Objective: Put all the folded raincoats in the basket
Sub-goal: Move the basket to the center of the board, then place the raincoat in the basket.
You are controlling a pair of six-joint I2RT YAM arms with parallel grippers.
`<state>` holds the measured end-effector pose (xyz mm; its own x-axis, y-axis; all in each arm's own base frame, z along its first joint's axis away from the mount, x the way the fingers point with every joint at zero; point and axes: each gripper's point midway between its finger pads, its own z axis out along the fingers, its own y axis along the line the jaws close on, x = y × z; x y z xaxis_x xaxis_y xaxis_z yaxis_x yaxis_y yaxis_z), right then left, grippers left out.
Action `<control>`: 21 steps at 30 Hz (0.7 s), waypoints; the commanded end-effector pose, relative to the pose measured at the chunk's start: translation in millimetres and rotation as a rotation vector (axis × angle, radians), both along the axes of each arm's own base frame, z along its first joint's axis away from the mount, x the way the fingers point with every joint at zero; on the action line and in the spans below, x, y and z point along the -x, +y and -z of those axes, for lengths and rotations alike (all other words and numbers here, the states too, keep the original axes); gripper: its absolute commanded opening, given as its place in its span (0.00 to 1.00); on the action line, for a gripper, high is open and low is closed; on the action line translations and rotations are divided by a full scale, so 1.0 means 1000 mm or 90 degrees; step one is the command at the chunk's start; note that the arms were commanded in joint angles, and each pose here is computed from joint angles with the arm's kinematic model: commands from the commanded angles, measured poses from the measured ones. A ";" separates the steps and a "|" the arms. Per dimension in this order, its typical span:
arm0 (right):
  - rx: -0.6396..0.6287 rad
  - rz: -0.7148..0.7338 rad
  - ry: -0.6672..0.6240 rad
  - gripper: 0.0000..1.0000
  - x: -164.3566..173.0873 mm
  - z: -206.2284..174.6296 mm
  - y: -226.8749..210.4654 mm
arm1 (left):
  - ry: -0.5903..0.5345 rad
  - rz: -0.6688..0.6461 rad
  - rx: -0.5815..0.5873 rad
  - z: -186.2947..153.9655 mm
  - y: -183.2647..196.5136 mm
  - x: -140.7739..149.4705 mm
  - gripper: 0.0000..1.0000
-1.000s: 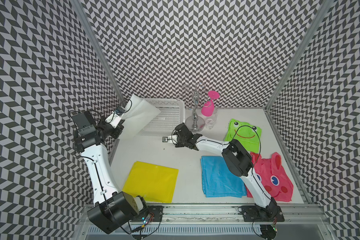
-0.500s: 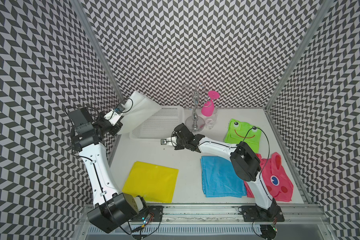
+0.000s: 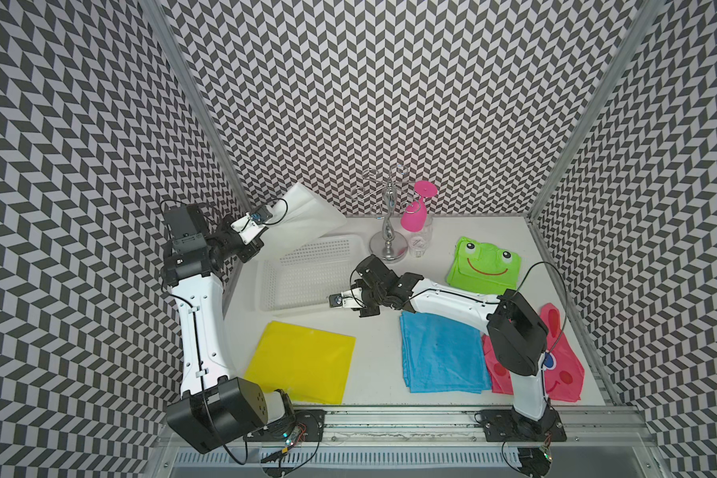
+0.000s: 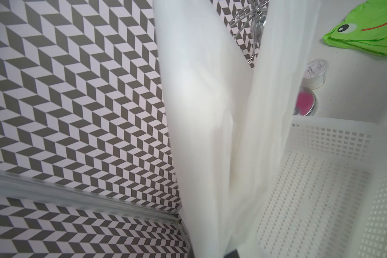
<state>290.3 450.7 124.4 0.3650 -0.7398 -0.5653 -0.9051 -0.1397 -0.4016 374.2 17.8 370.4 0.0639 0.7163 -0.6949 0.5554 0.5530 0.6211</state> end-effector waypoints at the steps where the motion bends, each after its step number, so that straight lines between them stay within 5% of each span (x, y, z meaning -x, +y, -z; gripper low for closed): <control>1: -0.025 -0.020 0.052 0.27 0.023 -0.020 -0.004 | -0.024 0.022 -0.032 0.006 -0.011 -0.011 0.00; 5: -0.032 -0.018 0.073 0.38 0.032 -0.023 -0.013 | -0.017 0.011 -0.071 0.030 -0.022 -0.022 0.00; 13: -0.164 -0.077 0.166 0.44 0.062 -0.083 -0.047 | -0.008 0.006 -0.120 0.070 -0.031 -0.026 0.00; 21: -0.369 0.055 0.106 0.50 0.030 -0.146 -0.076 | -0.050 -0.021 -0.180 0.067 -0.022 -0.034 0.00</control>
<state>249.0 368.6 229.7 0.1973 -0.4750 -0.8576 -0.9717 0.0212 -0.2353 401.3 -7.4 273.7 0.0236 0.8515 -0.5238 0.5893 0.4113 0.6953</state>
